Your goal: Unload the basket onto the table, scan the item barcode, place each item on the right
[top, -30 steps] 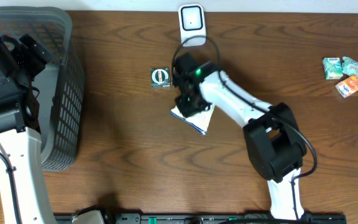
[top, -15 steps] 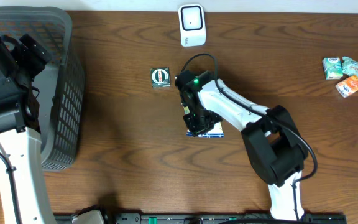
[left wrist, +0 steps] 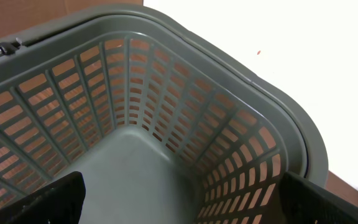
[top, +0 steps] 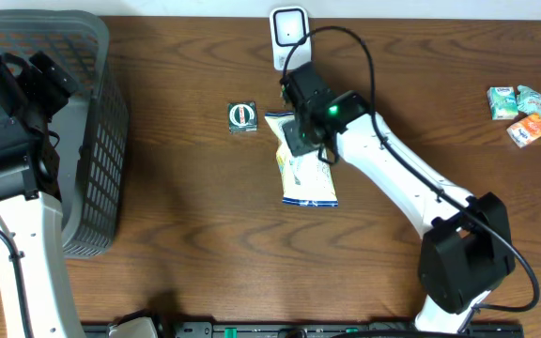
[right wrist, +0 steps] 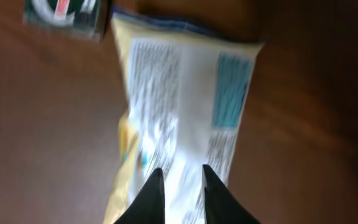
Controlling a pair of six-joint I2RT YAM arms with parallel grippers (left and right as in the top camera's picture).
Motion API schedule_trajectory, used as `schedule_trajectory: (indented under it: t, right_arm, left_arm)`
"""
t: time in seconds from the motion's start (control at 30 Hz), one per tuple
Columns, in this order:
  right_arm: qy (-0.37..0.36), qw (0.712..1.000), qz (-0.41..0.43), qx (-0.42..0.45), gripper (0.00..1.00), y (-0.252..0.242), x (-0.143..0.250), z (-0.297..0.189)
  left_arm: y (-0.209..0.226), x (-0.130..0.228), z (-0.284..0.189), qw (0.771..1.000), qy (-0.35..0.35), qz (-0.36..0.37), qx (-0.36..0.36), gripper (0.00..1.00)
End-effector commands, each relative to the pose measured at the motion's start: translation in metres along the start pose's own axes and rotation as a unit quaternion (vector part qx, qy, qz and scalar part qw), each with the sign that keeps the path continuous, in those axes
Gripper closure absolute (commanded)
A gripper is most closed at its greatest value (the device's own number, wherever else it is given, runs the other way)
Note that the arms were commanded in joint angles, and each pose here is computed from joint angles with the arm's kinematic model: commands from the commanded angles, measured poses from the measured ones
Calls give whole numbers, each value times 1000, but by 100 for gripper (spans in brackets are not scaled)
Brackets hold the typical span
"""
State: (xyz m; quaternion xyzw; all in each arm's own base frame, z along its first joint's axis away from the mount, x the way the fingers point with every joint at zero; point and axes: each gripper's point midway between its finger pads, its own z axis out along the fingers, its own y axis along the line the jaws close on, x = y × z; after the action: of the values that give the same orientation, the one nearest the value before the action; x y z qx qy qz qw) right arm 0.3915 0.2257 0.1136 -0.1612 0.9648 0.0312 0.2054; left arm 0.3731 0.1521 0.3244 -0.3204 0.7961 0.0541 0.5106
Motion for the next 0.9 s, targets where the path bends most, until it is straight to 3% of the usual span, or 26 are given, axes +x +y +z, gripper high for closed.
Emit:
schedule_trajectory:
  t: [0.0, 0.2, 0.4, 0.53, 0.67, 0.87]
  right_arm:
    - [-7, 1000, 12, 14, 86, -9, -7, 16]
    - [7, 1000, 11, 7, 85, -2, -4, 65]
    - [36, 999, 11, 0, 94, 2, 11, 105]
    - [23, 1000, 19, 1, 85, -5, -6, 78]
    - [22, 1000, 21, -7, 84, -7, -17, 35]
    - [75, 995, 14, -62, 84, 16, 8, 2]
  left_arm:
    - [0, -7, -2, 1000, -7, 3, -1, 2]
    - [0, -7, -2, 1000, -7, 3, -1, 2]
    - [0, -7, -2, 1000, -7, 3, -1, 2]
    - [0, -7, -2, 1000, -7, 3, -1, 2]
    - [0, -7, -2, 1000, -7, 3, -1, 2]
    - [0, -7, -2, 1000, -7, 3, -1, 2]
